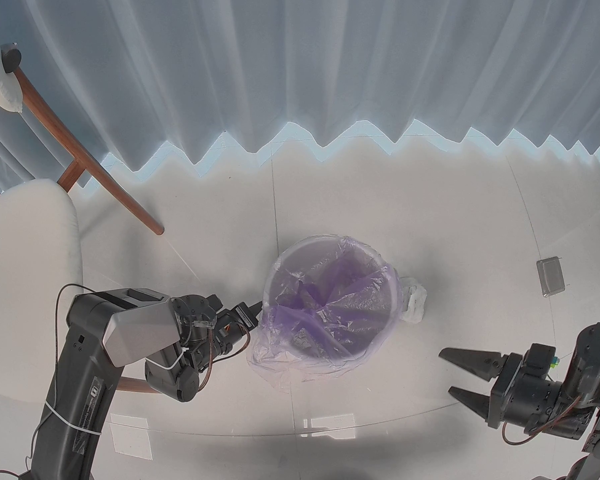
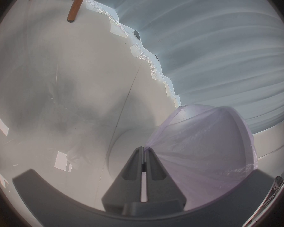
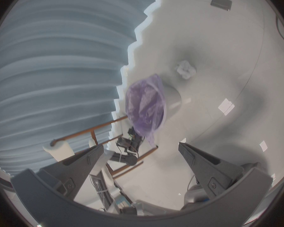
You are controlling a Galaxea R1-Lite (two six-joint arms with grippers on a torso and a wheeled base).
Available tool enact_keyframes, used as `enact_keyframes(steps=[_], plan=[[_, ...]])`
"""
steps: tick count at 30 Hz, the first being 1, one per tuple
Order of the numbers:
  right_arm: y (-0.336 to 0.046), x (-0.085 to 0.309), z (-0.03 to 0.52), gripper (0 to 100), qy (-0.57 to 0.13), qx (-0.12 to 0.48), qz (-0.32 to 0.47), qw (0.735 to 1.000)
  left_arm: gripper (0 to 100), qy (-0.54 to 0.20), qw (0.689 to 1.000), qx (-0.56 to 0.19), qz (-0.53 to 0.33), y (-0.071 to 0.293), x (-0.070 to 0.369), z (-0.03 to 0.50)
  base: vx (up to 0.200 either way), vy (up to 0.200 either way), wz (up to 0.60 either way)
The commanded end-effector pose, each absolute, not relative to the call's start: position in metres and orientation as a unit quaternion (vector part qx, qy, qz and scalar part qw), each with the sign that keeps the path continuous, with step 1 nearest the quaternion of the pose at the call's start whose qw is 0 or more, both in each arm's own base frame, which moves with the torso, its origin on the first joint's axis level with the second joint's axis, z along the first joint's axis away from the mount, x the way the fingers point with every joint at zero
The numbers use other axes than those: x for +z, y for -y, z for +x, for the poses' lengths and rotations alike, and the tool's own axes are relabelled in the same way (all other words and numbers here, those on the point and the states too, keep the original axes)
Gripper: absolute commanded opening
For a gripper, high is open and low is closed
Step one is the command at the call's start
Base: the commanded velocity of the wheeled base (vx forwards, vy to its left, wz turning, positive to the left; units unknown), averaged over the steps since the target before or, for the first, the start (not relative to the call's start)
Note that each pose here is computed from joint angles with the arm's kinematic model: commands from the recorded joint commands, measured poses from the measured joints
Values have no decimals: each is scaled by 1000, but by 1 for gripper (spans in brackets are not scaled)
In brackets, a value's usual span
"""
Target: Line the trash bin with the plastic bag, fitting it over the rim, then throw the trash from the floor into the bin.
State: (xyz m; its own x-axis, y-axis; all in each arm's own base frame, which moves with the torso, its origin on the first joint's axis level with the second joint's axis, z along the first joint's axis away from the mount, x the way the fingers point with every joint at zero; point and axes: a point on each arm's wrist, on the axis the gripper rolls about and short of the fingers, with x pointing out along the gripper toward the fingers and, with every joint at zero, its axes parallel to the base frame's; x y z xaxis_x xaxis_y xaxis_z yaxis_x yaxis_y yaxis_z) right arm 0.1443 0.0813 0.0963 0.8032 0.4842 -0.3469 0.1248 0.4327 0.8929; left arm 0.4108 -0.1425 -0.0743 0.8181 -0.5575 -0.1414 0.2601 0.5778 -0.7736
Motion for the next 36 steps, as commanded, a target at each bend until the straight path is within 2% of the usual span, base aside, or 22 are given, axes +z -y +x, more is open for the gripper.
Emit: enact_keyframes(steps=[1, 4, 8, 16, 27, 36], plan=[[-107, 64, 158, 100, -378, 94, 476, 788, 0, -175, 870, -237, -396, 146, -63, 411, 0, 0, 0], [-115, 49, 169, 100, -397, 82, 461, 789, 0, -173, 870, -239, -396, 147, -61, 411, 0, 0, 0], [-130, 46, 175, 100, -411, 117, 457, 780, 0, -168, 871, -235, -397, 147, -58, 412, 0, 0, 0], [-141, 30, 205, 100, -411, 100, 459, 781, 0, -171, 873, -230, -394, 144, -59, 410, 0, 0, 0], [-129, 37, 241, 100, -357, 87, 475, 799, 0, -172, 883, -226, -374, 142, -60, 407, 0, 0, 0], [-132, 42, 265, 100, -331, 90, 496, 798, 0, -172, 883, -227, -373, 143, -61, 406, 0, 0, 0]])
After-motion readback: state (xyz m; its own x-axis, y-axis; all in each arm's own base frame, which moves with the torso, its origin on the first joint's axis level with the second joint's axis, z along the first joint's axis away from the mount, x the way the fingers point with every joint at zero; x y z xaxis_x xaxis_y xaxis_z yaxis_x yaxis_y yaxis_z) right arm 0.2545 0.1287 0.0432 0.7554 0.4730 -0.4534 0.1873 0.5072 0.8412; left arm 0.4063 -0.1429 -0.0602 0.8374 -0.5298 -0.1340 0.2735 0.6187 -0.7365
